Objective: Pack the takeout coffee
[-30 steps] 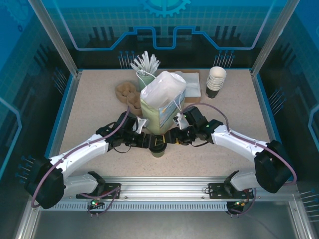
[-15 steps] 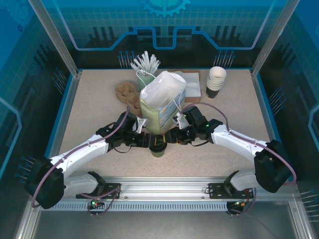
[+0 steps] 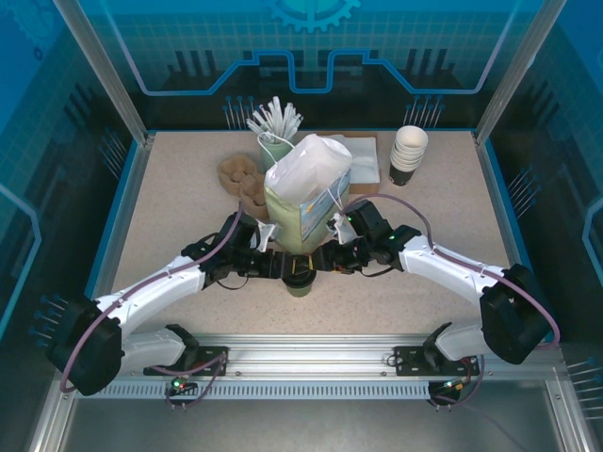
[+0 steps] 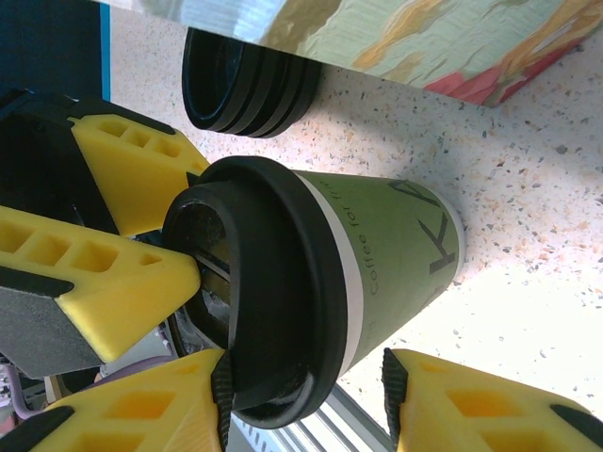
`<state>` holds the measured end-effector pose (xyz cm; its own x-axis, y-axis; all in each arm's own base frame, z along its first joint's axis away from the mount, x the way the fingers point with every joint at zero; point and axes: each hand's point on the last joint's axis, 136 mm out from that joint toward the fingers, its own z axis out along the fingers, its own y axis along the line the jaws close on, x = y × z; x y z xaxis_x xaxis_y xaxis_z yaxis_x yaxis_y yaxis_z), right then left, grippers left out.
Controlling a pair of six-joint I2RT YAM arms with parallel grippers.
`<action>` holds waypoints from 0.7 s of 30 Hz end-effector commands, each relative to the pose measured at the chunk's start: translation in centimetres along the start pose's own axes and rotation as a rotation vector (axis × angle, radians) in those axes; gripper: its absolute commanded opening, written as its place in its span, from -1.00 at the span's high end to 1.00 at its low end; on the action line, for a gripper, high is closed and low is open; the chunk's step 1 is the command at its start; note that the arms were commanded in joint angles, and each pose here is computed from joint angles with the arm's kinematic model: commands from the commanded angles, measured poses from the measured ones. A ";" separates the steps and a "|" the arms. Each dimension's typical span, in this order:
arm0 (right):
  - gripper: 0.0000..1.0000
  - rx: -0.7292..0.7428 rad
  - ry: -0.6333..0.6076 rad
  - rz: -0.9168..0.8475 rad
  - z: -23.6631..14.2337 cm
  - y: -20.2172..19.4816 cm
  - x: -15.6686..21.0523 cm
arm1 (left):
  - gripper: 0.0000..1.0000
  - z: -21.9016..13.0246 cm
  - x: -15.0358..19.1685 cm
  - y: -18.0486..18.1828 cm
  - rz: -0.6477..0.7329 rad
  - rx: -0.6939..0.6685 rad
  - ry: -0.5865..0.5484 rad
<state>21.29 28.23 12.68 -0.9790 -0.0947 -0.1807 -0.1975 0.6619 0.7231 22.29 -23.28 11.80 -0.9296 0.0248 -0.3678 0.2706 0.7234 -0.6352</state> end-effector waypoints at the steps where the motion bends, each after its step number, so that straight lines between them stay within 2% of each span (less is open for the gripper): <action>1: 0.06 0.113 0.045 0.053 1.0 -3.1 1.7 | 0.05 0.5 1.8 1.0 -0.045 -0.010 0.054; 21: 0.10 0.129 0.047 0.070 1.1 -4.3 2.6 | 0.09 0.9 4.1 2.7 -0.100 -0.013 0.056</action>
<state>21.12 28.14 12.15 -0.9775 -0.0914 -0.1902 -0.2029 0.6543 0.7285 22.13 -23.17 11.45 -0.9173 -0.0304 -0.3970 0.2662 0.6946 -0.6683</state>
